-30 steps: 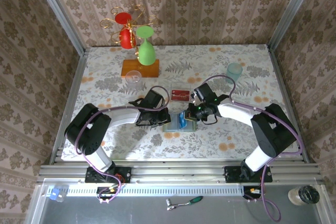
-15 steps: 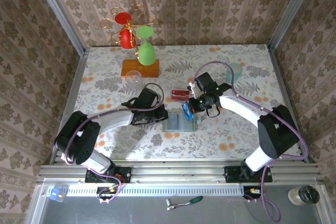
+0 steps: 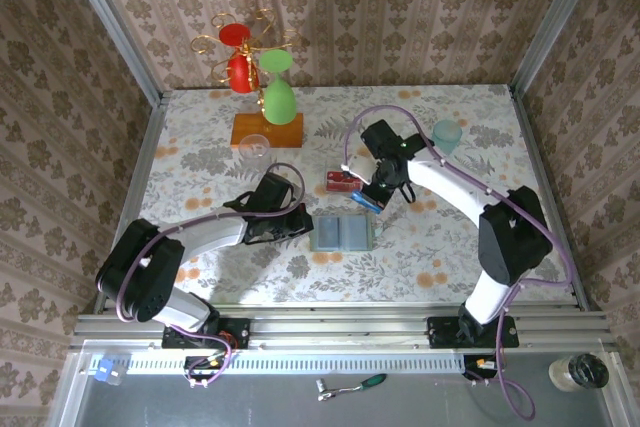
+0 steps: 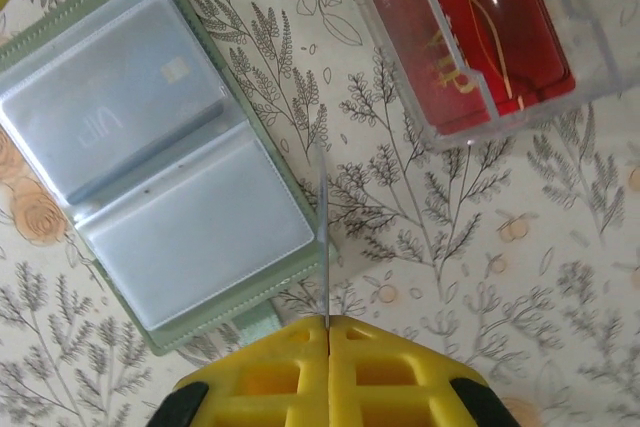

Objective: Take the credit cards out of the card holder

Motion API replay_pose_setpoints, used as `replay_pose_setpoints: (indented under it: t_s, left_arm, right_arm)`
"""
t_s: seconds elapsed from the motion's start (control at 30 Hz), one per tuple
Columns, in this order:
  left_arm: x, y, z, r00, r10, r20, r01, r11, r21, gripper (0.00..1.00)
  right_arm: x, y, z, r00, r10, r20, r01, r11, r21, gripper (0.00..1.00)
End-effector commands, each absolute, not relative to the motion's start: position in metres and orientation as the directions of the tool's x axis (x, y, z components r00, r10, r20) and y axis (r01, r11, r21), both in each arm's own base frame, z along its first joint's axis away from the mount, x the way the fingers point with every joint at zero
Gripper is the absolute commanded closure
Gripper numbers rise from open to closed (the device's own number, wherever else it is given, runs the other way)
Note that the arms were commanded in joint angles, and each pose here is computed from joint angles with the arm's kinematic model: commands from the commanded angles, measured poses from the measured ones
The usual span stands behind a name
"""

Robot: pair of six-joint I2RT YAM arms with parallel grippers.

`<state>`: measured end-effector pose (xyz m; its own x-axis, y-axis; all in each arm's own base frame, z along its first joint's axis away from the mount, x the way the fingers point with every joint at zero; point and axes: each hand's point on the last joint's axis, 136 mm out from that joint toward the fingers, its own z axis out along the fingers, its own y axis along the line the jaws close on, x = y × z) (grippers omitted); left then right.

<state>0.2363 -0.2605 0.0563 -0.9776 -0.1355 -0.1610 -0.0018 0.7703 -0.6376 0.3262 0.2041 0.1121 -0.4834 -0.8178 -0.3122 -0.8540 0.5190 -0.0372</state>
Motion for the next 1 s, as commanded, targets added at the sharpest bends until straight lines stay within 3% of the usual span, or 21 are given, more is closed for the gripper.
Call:
replay_pose_setpoints:
  t_s: [0.0, 0.63, 0.97]
  left_arm:
    - [0.239, -0.258, 0.056, -0.975, -0.153, -0.16, -0.015, 0.766, -0.643, 1.0]
    - [0.249, -0.24, 0.057, -0.969, -0.195, -0.152, -0.055, 0.768, -0.639, 1.0]
    - [0.249, -0.23, 0.054, -0.972, -0.198, -0.129, -0.074, 0.774, -0.628, 1.0]
  right_arm:
    - [0.33, 0.199, 0.112, -0.352, -0.906, -0.236, -0.925, 0.375, -0.06, 1.0]
    - [0.424, 0.237, 0.144, -0.251, -0.91, -0.33, -0.956, 0.286, -0.062, 1.0]
    - [0.442, 0.243, 0.128, -0.244, -0.914, -0.323, -0.963, 0.267, -0.031, 1.0]
